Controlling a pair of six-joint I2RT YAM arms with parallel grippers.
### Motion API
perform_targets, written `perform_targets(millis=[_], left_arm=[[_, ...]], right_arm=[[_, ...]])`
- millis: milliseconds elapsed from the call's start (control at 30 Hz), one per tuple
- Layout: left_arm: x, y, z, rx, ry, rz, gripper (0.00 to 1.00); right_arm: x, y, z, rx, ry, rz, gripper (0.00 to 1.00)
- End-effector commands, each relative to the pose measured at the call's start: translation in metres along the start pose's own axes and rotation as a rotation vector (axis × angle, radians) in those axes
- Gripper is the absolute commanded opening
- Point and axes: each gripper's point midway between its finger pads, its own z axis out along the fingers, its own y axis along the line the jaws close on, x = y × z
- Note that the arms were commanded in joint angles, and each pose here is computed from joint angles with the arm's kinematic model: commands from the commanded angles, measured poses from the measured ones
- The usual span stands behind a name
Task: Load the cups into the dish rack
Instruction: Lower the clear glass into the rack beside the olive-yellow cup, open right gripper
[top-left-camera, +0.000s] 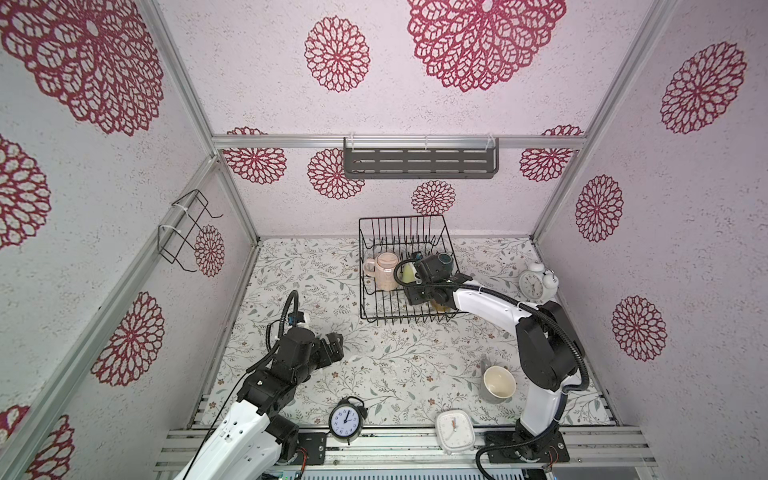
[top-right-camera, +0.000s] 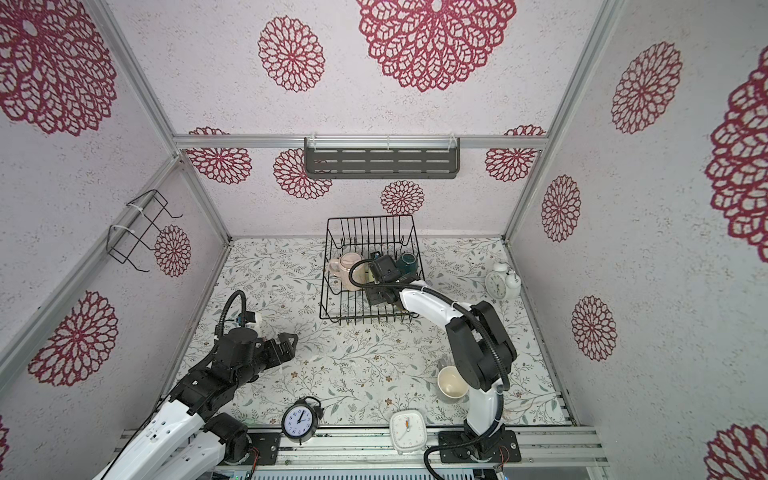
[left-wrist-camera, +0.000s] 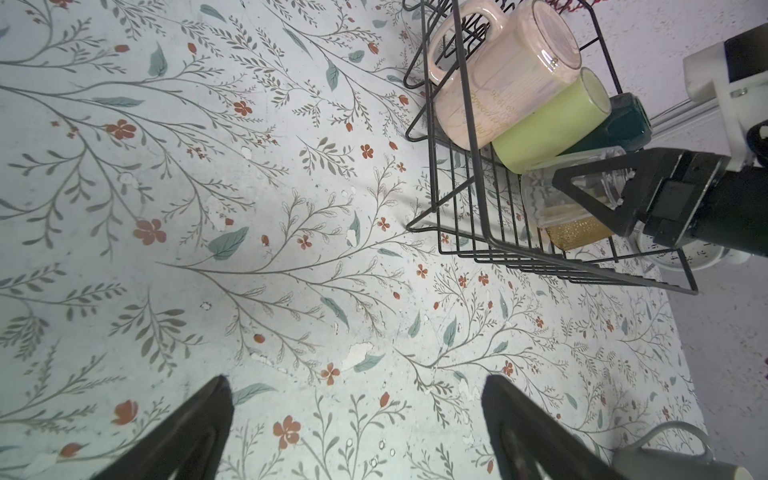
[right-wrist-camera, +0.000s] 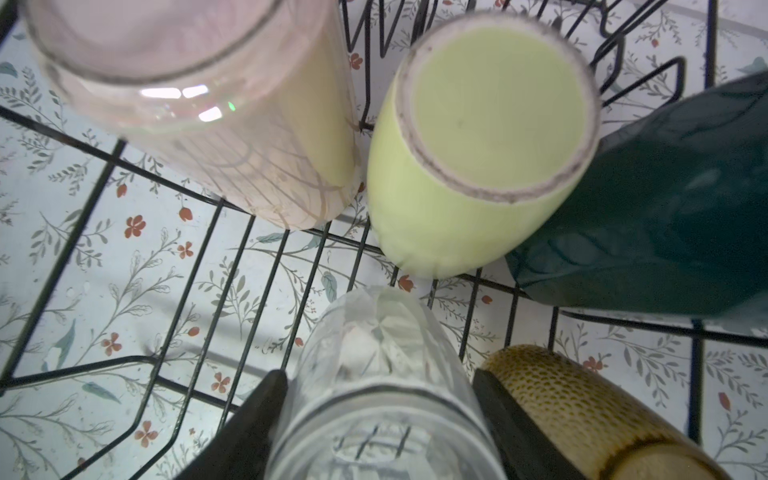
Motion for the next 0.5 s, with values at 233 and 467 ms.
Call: perform_targets(millis=[233, 467], left_arm=[[-0.0158, -0.0048, -0.0070, 0.004, -0.049, -0.020, 0.97], [-0.0160, -0.0047, -0.0083, 0.008, -0.053, -0.028, 0.97]], right_arm=[[0.0119, -0.0022, 0.0081, 0.053, 0.031, -0.025, 0.65], [0.0092, -0.0004, 0.0100, 0.049, 0.036, -0.011, 0.79]])
